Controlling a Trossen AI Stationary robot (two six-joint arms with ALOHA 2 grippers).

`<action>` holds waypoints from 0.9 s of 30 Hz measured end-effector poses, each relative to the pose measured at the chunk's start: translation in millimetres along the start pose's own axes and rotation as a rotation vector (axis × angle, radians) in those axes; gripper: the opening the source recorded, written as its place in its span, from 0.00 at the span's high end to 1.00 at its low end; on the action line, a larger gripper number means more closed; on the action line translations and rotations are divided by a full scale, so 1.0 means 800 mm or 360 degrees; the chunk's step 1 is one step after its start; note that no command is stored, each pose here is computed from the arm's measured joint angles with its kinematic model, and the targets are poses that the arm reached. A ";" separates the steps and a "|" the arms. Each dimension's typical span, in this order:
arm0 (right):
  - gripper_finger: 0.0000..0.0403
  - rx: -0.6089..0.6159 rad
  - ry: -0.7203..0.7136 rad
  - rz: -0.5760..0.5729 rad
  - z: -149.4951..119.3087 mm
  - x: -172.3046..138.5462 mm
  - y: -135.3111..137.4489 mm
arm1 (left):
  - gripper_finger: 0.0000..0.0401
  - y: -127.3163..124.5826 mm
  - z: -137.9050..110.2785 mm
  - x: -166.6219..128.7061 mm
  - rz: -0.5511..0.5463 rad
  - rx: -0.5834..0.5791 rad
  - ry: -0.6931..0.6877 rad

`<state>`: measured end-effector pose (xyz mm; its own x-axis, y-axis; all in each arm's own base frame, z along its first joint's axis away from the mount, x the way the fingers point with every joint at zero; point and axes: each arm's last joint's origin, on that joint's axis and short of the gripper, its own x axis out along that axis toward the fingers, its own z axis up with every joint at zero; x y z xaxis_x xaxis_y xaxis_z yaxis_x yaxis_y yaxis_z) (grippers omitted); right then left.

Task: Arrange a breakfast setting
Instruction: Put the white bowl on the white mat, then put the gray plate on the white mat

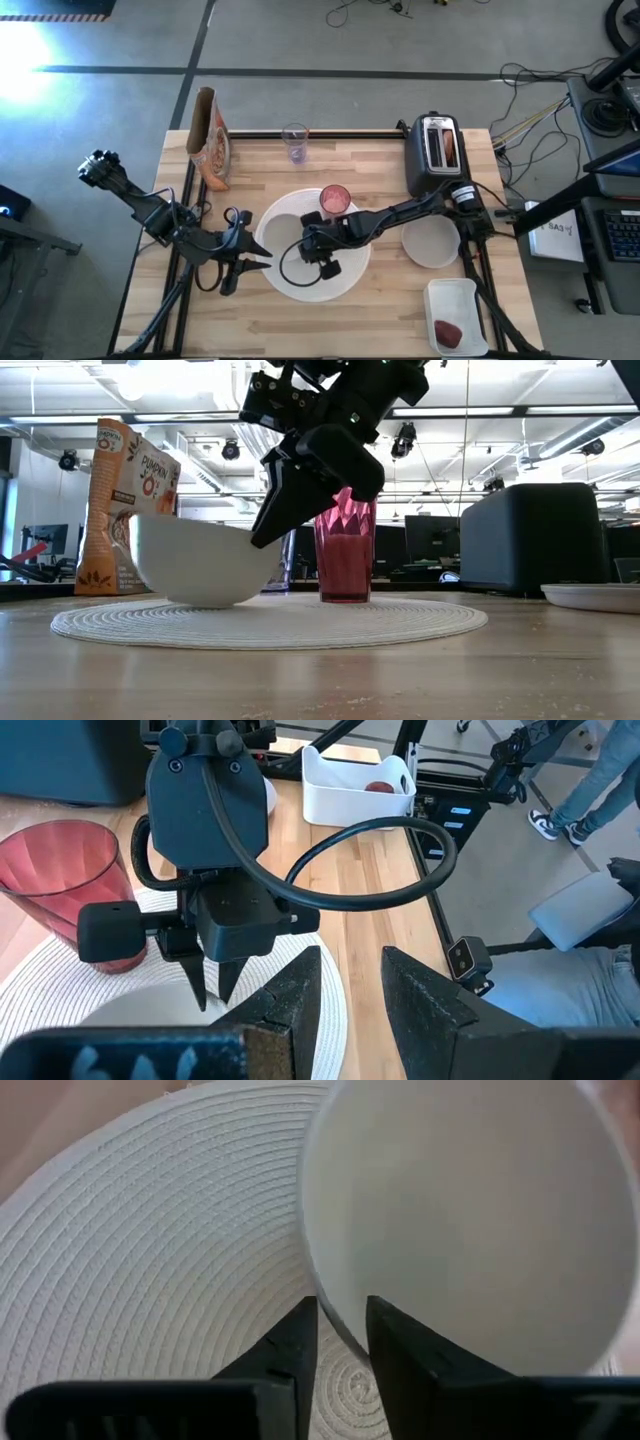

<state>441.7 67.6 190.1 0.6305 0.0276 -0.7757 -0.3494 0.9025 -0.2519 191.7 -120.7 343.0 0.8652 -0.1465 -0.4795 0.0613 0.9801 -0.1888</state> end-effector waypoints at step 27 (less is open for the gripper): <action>0.80 0.0824 0.0269 -0.0015 0.004 -0.125 0.002 | 0.77 -0.013 -0.021 0.034 -0.0035 -0.0002 0.0225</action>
<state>380.6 67.8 269.1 0.4970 -0.0123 -0.8677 0.0693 0.9973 0.0256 206.2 -136.7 317.6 0.7848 -0.1857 -0.5913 0.0791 0.9763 -0.2017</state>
